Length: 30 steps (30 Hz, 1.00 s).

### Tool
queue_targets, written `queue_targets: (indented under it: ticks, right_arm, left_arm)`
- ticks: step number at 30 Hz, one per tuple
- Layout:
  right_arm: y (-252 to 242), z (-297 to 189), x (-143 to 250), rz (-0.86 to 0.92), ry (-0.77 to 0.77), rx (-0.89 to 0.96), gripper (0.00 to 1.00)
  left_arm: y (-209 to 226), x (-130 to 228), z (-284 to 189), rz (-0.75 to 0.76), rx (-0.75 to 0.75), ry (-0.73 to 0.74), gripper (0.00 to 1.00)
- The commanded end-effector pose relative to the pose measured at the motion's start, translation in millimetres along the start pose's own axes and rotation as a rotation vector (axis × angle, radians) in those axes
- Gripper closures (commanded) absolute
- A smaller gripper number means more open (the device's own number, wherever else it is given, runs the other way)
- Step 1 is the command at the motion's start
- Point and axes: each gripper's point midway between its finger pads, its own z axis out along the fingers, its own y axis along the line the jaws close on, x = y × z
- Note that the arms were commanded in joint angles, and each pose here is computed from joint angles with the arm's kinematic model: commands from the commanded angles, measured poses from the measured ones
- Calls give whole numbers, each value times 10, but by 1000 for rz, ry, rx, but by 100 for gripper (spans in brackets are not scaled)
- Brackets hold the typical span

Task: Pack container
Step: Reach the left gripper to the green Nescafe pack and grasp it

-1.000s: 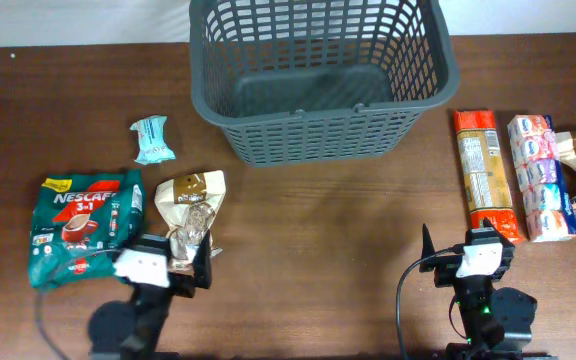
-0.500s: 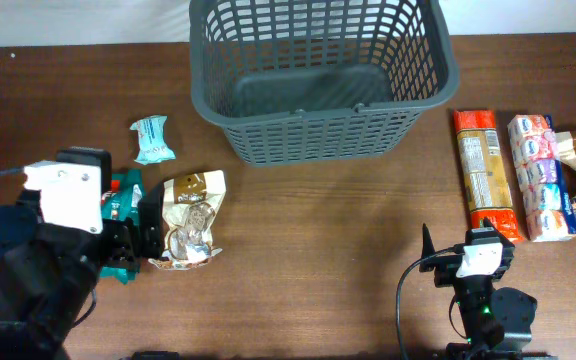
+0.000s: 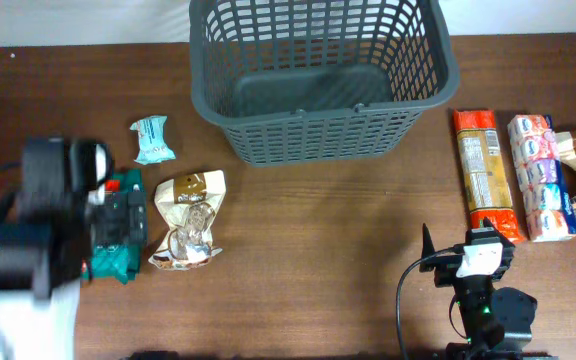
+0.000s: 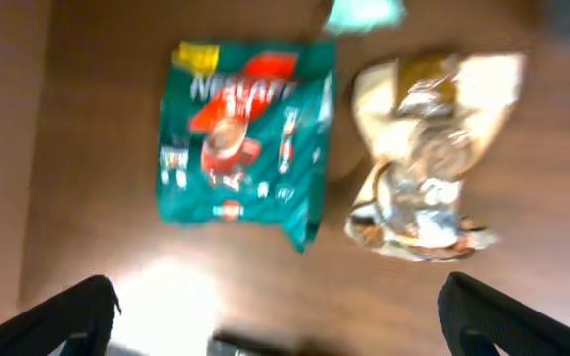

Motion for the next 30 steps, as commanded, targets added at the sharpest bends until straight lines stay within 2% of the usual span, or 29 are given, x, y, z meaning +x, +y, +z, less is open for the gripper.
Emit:
queue_targets:
  ticks: [1, 6, 7, 15, 17, 19, 22, 25, 30]
  right_arm:
    - [29, 4, 18, 11, 1, -13, 1]
    - [29, 4, 18, 10, 1, -13, 1]
    - [28, 4, 18, 11, 1, -12, 1]
    - [28, 4, 18, 11, 1, -12, 1]
    - [28, 4, 18, 11, 1, -12, 1]
    - [28, 4, 18, 11, 1, -12, 1]
    - [29, 4, 18, 11, 1, -13, 1]
    - [28, 4, 18, 11, 1, -12, 1]
    - [29, 4, 18, 11, 1, -13, 1]
  left_arm:
    - [80, -7, 462, -89, -65, 197, 1]
    - [122, -49, 1169, -97, -101, 401, 0]
    - [116, -33, 1300, -70, -100, 432, 3]
    - [-40, -54, 1970, -2, -84, 355, 3]
    - [-121, -53, 2101, 72, -38, 331, 0]
    - [-231, 67, 2216, 243, 69, 352, 0]
    - [-215, 165, 2297, 214, 102, 388, 0]
    - [-130, 279, 2340, 137, 51, 428, 0]
    - [-141, 459, 2398, 120, 39, 472, 1]
